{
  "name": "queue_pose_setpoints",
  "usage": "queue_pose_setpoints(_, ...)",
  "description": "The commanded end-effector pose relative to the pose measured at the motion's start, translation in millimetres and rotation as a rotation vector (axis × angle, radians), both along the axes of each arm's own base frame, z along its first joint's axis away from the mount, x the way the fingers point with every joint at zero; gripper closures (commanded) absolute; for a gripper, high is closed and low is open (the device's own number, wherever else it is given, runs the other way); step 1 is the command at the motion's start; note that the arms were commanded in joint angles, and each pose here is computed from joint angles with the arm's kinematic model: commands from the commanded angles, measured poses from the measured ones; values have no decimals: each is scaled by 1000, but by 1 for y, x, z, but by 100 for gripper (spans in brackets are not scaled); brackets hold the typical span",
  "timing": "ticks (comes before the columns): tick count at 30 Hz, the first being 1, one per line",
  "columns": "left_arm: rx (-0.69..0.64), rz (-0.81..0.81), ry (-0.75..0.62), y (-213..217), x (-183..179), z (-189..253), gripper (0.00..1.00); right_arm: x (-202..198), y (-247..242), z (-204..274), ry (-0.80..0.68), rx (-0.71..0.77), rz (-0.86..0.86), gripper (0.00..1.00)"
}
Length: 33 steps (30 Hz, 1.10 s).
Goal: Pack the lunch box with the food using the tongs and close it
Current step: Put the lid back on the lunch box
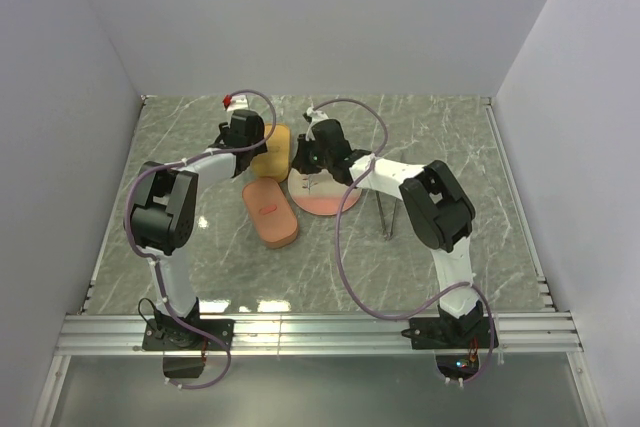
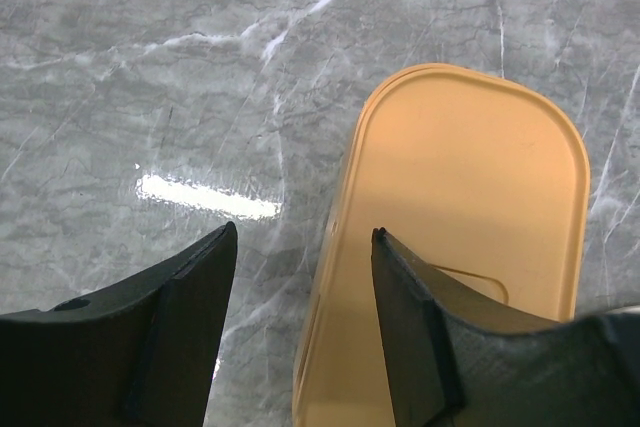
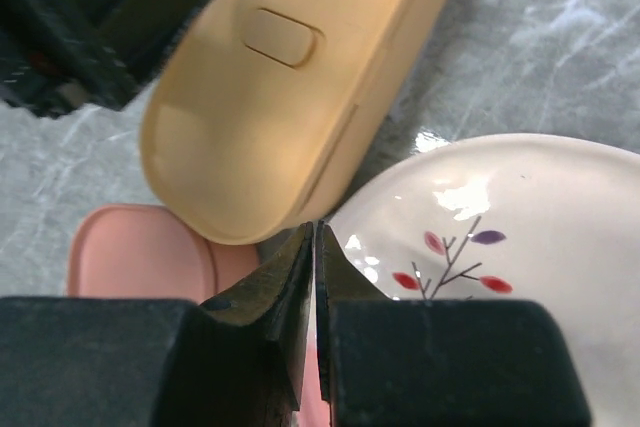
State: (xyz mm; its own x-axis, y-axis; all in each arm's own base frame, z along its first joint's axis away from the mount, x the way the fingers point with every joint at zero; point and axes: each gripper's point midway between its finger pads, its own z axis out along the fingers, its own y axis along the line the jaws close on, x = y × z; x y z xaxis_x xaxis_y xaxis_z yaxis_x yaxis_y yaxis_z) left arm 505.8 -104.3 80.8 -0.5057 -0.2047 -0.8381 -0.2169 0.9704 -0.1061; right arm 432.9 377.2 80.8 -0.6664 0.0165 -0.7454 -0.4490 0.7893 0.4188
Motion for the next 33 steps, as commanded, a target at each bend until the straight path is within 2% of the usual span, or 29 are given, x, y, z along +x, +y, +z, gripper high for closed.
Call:
queue_pose_setpoints(1, -33, -9, -101, -3, 5, 33, 38, -6, 14, 49, -95, 84, 52, 89)
queue_pose_setpoints(5, -55, -28, -131, -8, 0, 45, 38, -11, 21, 49, -83, 104, 92, 88)
queue_pose_setpoints(13, -54, -41, -117, -14, -3, 41, 38, -20, 40, 41, -33, 136, 183, 89)
queue_pose_setpoints(33, -57, -57, -123, -18, -4, 45, 38, -21, 54, 14, 24, 102, 224, 88)
